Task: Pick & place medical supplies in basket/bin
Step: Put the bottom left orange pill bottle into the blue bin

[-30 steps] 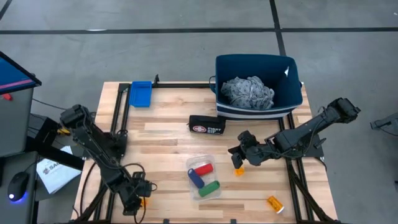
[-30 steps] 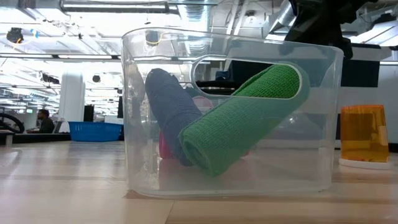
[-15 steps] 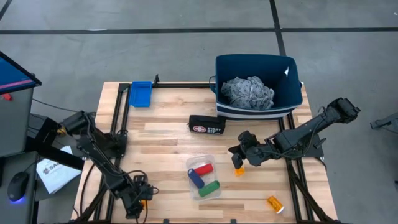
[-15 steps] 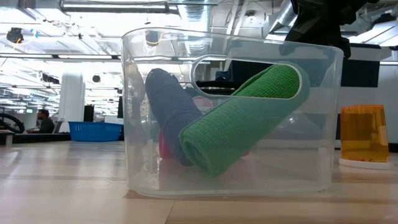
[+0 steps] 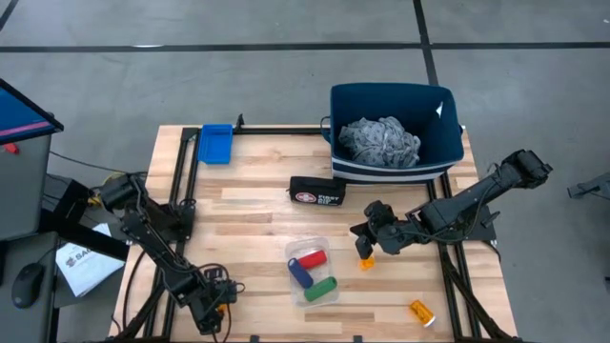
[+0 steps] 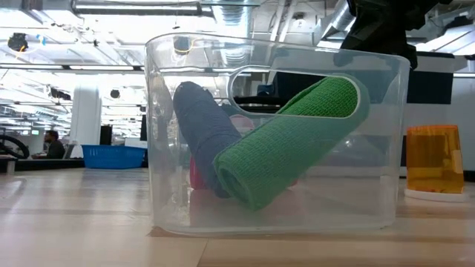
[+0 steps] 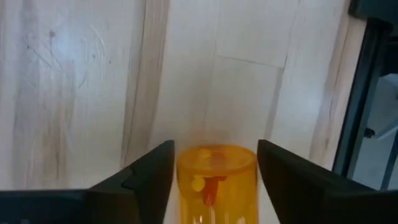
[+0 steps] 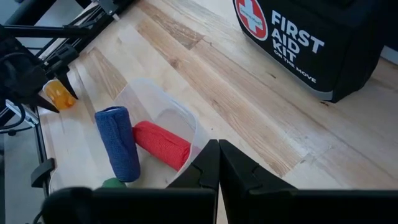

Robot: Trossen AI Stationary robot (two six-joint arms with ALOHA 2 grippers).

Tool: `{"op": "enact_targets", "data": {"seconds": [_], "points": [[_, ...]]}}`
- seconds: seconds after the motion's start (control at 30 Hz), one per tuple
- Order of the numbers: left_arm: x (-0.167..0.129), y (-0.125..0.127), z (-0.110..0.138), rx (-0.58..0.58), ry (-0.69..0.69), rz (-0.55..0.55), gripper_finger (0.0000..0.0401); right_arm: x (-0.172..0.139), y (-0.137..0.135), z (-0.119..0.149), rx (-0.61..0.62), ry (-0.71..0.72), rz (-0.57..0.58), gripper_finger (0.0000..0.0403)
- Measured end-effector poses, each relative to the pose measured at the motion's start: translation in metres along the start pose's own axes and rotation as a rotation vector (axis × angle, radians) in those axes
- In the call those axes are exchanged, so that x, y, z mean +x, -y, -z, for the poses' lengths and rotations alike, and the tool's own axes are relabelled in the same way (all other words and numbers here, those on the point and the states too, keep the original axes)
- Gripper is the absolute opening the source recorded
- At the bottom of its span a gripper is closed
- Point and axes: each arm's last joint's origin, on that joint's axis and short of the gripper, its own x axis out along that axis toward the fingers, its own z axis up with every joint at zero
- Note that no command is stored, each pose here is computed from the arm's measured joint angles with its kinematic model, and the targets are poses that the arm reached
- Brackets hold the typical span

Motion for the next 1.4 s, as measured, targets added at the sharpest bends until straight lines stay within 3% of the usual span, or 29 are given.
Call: {"op": "enact_targets", "data": {"seconds": [0.17,0.47,0.6,0.83,1.0,1.4], "points": [[0.0,-0.004,-0.007,-0.04,0.012,-0.007,0.0163,0.0,0.0,0.0,-0.002,-0.001,-0.001,0.0],[-0.009,-0.023,-0.035,-0.081,0.18,-0.112,0.0173,0.0,0.0,0.0,-0.008,-0.009,-0.005,0.0],[-0.034,-0.046,-0.054,-0.157,0.349,-0.25,0.0166,0.0,0.0,0.0,-0.01,-0.019,-0.012,0.0],[-0.085,-0.105,-0.096,-0.408,0.718,-0.522,0.0168,-0.001,0.0,0.0,-0.024,-0.019,-0.014,0.0],[-0.115,-0.162,-0.117,-0.646,0.872,-0.727,0.0168,-0.008,0.003,-0.004,-0.029,-0.011,-0.011,0.0],[-0.15,-0.284,-0.123,-1.09,0.88,-1.124,0.0168,-0.028,0.015,-0.016,-0.018,0.054,0.016,0.0]]}}
